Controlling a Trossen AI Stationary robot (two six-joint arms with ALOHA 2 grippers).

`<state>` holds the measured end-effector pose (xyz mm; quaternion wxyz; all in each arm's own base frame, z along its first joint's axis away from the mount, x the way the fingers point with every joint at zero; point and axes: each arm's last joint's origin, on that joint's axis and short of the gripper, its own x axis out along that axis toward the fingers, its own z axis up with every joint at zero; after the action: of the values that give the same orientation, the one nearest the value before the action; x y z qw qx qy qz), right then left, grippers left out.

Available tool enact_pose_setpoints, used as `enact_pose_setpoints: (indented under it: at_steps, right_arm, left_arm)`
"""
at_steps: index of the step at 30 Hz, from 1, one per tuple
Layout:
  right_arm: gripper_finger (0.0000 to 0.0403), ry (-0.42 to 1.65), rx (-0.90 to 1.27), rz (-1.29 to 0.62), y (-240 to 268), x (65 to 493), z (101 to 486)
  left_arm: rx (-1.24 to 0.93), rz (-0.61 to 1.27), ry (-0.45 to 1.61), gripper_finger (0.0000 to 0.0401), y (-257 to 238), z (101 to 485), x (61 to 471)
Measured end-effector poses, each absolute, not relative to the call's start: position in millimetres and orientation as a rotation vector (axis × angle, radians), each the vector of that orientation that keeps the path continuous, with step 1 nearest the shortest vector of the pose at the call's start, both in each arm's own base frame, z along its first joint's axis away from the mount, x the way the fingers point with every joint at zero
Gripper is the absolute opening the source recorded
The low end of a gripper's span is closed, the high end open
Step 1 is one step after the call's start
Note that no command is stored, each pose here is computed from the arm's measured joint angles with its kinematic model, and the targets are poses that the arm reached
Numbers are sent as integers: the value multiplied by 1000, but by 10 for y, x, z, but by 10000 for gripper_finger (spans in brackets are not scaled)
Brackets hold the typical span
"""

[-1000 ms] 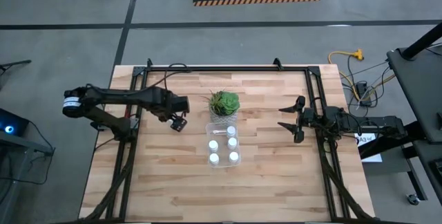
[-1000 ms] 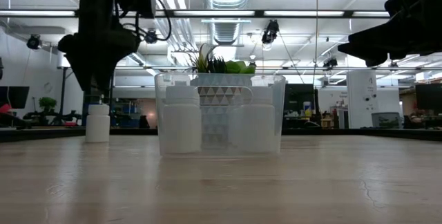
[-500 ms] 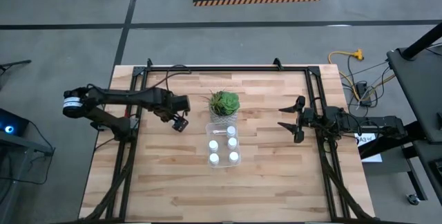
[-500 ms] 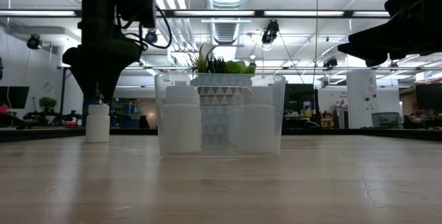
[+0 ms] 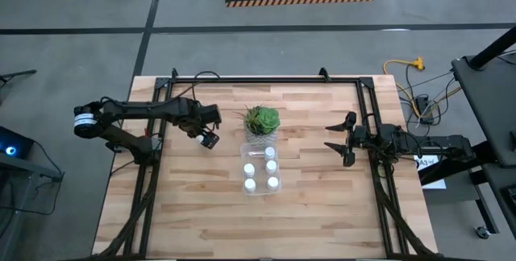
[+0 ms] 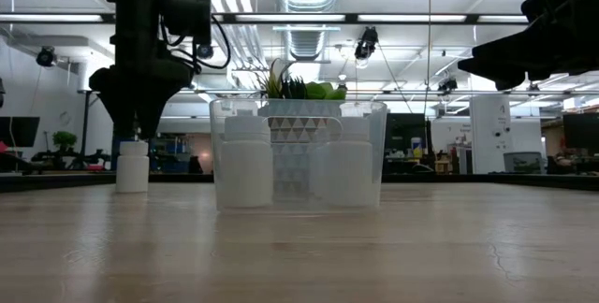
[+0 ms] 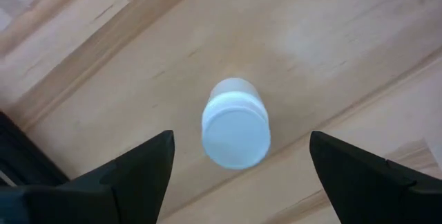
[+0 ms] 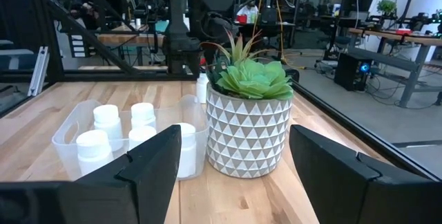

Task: Pick and place pill bottles into a basket
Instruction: Put the pill bottle into the bin

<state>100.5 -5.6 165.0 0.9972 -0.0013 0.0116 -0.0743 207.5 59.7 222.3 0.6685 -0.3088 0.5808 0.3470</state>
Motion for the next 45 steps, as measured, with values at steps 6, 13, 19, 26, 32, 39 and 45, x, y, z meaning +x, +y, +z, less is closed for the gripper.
enact_pose_setpoints:
  at_steps: [6, 13, 19, 26, 32, 39, 45]
  right_arm:
    - [260, 23, -3, -149, -56, 1005, 1650]
    - [260, 23, -3, -149, -56, 1005, 1650]
    - [260, 23, -3, -149, -56, 1005, 1650]
    - [260, 23, -3, -149, -56, 1005, 1650]
    - [260, 23, -3, -149, -56, 1005, 1650]
    - [260, 23, -3, -149, -56, 1005, 1650]
    - [260, 23, -3, -149, -56, 1005, 1650]
  left_arm:
    - [-687, 775, 1316, 317, 609, 2214, 2068]
    - [-702, 771, 1364, 317, 595, 2105, 2008]
    - [-703, 770, 1358, 317, 595, 2083, 2009]
    - [-705, 760, 1323, 316, 604, 2085, 2042]
    - [-710, 757, 1329, 274, 601, 2078, 2037]
    - [-723, 746, 1337, 189, 595, 2079, 2034]
    - [-725, 744, 1343, 120, 596, 2129, 2040]
